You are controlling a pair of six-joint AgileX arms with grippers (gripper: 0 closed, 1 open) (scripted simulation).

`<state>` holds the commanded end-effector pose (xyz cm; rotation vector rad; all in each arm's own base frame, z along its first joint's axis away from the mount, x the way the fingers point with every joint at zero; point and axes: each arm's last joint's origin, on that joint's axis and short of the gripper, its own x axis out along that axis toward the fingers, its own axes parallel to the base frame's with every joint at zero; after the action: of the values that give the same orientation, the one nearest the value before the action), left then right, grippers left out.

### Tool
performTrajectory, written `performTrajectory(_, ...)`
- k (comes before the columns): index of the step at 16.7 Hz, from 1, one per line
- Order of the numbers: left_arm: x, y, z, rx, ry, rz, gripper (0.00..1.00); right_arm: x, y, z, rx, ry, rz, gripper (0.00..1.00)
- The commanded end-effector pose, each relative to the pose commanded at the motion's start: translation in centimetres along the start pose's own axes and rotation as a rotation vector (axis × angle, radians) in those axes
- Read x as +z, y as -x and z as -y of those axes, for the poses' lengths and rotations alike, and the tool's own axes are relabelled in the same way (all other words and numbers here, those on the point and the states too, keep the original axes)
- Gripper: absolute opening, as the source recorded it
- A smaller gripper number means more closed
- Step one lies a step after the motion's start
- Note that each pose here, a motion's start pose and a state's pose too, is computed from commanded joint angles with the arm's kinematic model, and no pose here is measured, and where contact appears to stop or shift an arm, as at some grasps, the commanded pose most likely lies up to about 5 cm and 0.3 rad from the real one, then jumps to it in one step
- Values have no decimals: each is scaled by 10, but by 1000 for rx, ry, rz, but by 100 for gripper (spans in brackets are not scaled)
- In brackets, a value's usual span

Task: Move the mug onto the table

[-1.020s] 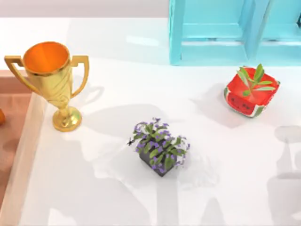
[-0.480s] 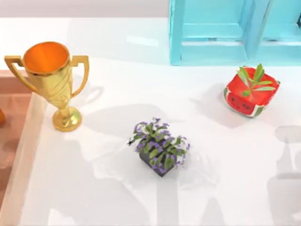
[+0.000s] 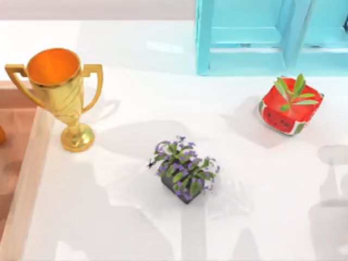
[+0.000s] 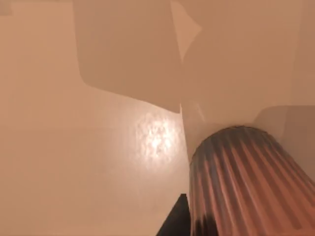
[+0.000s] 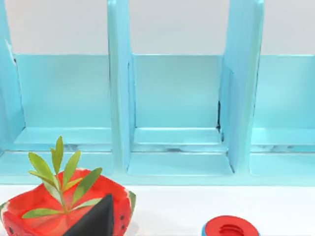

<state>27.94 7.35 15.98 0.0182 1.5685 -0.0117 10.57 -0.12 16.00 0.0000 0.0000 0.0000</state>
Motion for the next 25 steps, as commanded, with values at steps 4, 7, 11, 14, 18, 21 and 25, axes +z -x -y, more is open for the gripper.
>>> performTrajectory(4, 13, 23, -5, 27, 82, 83, 0, 0, 0, 0, 0, 0, 0, 100)
performTrajectory(7, 21, 50, 9, 30, 129, 116, 0, 0, 0, 0, 0, 0, 0, 100)
performTrajectory(11, 16, 81, 64, 7, 69, 51, 0, 0, 0, 0, 0, 0, 0, 100)
performTrajectory(14, 3, 97, 94, 0, 10, 9, 0, 0, 0, 0, 0, 0, 0, 100)
performTrajectory(18, 0, 100, 100, -1, -3, -3, 0, 0, 0, 0, 0, 0, 0, 100)
performTrajectory(21, 1, 98, 103, 0, -2, -11, 0, 0, 0, 0, 0, 0, 0, 100)
performTrajectory(25, -1, 98, 146, 5, -2, -20, 0, 0, 0, 0, 0, 0, 0, 100)
